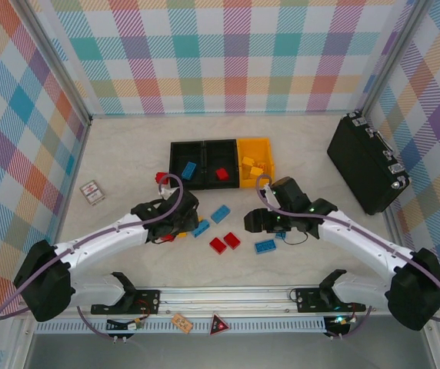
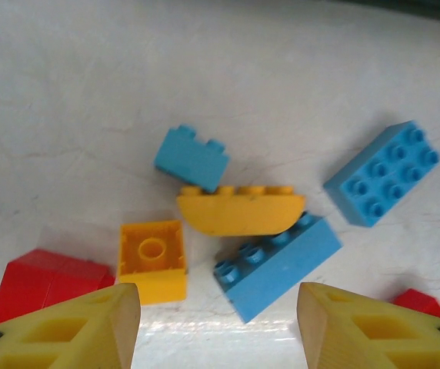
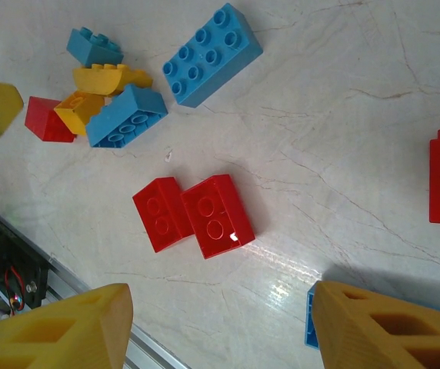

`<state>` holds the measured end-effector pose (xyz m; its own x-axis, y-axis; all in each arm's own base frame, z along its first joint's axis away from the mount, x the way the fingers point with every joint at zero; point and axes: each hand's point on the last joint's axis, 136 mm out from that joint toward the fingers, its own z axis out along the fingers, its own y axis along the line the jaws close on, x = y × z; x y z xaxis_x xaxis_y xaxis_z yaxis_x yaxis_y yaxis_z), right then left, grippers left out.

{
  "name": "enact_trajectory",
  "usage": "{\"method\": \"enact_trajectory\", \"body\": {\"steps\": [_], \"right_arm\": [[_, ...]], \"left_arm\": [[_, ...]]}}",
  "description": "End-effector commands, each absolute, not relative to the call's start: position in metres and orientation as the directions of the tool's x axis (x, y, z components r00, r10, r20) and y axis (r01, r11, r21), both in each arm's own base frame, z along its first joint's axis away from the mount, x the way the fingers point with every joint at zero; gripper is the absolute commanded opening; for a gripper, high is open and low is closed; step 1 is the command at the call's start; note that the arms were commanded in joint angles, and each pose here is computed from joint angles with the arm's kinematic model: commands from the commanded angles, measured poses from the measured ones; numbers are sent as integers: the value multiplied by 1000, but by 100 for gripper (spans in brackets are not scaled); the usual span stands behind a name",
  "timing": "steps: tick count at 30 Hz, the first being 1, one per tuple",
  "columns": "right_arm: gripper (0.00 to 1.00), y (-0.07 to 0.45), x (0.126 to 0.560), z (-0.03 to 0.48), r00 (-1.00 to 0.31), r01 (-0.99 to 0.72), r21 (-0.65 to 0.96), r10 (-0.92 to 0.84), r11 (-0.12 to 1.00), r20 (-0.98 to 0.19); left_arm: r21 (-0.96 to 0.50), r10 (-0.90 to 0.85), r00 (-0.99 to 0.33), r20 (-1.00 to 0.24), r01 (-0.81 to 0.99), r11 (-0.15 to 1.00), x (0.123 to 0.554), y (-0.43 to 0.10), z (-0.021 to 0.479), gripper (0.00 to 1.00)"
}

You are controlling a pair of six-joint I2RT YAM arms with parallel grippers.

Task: Sort the legos into containers by color

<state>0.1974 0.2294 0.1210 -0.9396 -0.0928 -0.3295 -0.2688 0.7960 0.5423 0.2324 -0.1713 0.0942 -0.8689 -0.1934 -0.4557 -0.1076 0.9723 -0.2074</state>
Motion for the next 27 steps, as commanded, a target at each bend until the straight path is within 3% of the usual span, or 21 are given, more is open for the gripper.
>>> {"method": "enact_trajectory", "body": {"steps": [1,27], "right_arm": [[63,236,201,121,-936,-275,551,-88,788,-341],[63,238,200,111,-943,-261,536,-93,803,-319]], "left_arm": [[-207,-244,-847,-472,-163,965,230,-167,89,56],[-131,-253,-847,-467,-216,968,234,-162,46,57]]}}
